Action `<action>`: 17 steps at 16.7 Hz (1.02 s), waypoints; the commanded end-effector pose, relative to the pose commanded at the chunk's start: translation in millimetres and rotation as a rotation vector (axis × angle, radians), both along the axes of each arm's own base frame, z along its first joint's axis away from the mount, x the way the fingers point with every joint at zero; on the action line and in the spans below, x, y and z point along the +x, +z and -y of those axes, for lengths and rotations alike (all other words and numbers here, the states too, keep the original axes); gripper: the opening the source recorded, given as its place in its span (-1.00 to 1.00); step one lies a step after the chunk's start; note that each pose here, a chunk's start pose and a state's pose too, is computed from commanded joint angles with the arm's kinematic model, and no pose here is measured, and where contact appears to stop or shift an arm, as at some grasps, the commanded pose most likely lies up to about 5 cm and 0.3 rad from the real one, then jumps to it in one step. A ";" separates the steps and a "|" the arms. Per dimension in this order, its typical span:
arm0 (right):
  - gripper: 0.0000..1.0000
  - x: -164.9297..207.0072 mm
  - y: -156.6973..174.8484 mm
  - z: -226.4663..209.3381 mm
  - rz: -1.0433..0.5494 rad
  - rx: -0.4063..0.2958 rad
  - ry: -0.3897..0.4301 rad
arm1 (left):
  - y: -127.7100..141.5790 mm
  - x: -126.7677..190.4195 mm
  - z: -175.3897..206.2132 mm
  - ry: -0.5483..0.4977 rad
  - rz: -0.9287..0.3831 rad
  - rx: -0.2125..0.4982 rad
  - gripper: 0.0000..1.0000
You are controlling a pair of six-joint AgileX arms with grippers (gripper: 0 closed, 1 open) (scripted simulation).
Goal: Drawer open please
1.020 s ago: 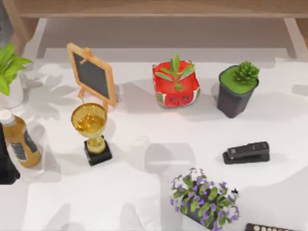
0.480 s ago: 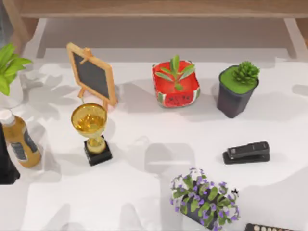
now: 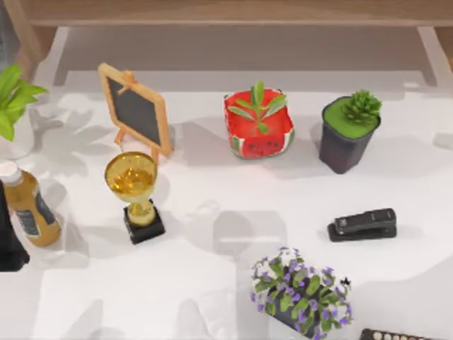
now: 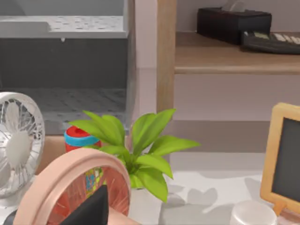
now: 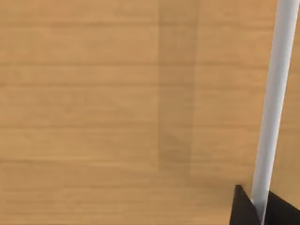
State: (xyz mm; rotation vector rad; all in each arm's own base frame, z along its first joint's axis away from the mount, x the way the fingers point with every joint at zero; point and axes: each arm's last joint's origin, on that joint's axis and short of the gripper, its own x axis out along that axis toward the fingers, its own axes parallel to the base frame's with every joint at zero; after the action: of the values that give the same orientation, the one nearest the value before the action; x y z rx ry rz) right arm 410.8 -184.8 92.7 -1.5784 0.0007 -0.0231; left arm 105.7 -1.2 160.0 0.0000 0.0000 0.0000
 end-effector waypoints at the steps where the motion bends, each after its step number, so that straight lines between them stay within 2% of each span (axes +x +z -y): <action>1: -1.00 -9.3 -3.3 -0.6 -0.012 0.007 -0.002 | 0.0 0.0 0.0 0.000 0.000 0.000 1.00; 5: -1.00 -42.6 -7.5 -4.0 -0.028 0.017 0.001 | 0.0 0.0 0.0 0.000 0.000 0.000 1.00; 12: -1.00 -48.7 -5.2 -5.6 -0.019 0.012 0.011 | 0.0 0.0 0.0 0.000 0.000 0.000 1.00; 17: -1.00 -89.9 -7.1 -5.5 -0.026 0.018 0.009 | 0.0 0.0 0.0 0.000 0.000 0.000 1.00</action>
State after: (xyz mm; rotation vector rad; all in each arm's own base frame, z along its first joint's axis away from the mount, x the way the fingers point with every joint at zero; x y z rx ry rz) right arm 321.0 -179.3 85.6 -1.5604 0.0143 0.0040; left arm 105.7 -1.2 160.0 0.0000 0.0000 0.0000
